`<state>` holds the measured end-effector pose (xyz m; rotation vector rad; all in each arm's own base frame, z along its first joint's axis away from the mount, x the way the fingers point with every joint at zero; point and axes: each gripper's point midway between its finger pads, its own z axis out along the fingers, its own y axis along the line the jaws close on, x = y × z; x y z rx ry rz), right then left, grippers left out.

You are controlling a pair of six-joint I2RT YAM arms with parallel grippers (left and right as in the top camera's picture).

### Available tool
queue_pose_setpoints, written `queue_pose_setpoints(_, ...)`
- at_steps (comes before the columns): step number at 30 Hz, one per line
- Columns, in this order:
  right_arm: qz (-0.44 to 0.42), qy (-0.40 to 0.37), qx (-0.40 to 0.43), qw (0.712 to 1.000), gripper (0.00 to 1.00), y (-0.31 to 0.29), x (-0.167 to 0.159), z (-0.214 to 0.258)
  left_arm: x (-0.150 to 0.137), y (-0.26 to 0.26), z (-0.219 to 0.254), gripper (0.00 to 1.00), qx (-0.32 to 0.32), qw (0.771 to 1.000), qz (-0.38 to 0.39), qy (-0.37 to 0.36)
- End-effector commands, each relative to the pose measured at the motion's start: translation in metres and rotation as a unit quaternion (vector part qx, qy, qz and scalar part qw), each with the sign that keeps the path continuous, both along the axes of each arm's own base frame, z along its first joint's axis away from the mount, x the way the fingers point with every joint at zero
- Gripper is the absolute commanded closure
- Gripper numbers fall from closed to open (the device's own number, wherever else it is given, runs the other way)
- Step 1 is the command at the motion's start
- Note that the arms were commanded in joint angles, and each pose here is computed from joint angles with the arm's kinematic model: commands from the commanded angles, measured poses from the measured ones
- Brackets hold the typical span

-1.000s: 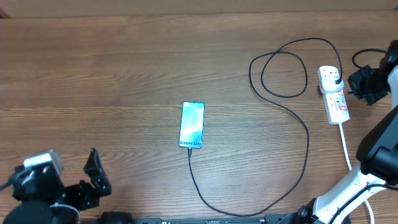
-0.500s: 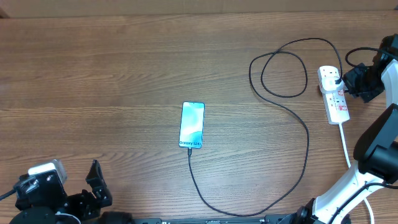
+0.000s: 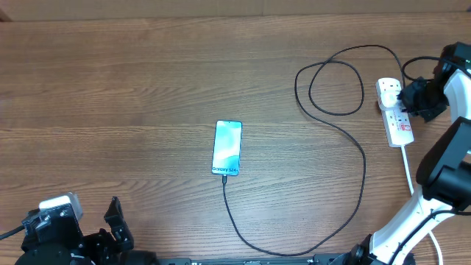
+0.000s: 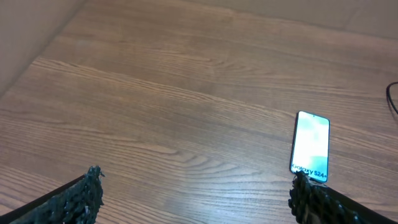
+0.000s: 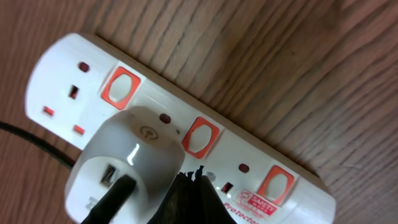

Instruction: Plug charger to phone and switch on socket

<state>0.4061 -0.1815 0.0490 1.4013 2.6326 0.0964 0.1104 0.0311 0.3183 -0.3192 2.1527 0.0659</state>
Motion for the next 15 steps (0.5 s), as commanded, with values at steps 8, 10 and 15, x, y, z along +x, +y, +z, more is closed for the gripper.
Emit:
queue_pose_setpoints(8, 0.004, -0.018, -0.012, 1.000, 0.96, -0.0065, 0.0137, 0.0018, -0.0016, 0.0018, 0.0000, 0.00, -0.004, 1.000, 0.009, -0.004)
queue_pose_setpoints(10, 0.004, -0.019, -0.013, 1.000, 0.96, -0.0069, 0.0145, 0.0020, -0.0016, 0.0018, 0.0000, 0.00, -0.004, 1.000, 0.009, -0.004)
queue_pose_setpoints(15, 0.004, -0.025, -0.009, 1.000, 0.96, -0.0059, 0.0177, 0.0011, -0.0016, 0.0018, 0.0000, 0.00, -0.004, 1.000, 0.009, -0.004)
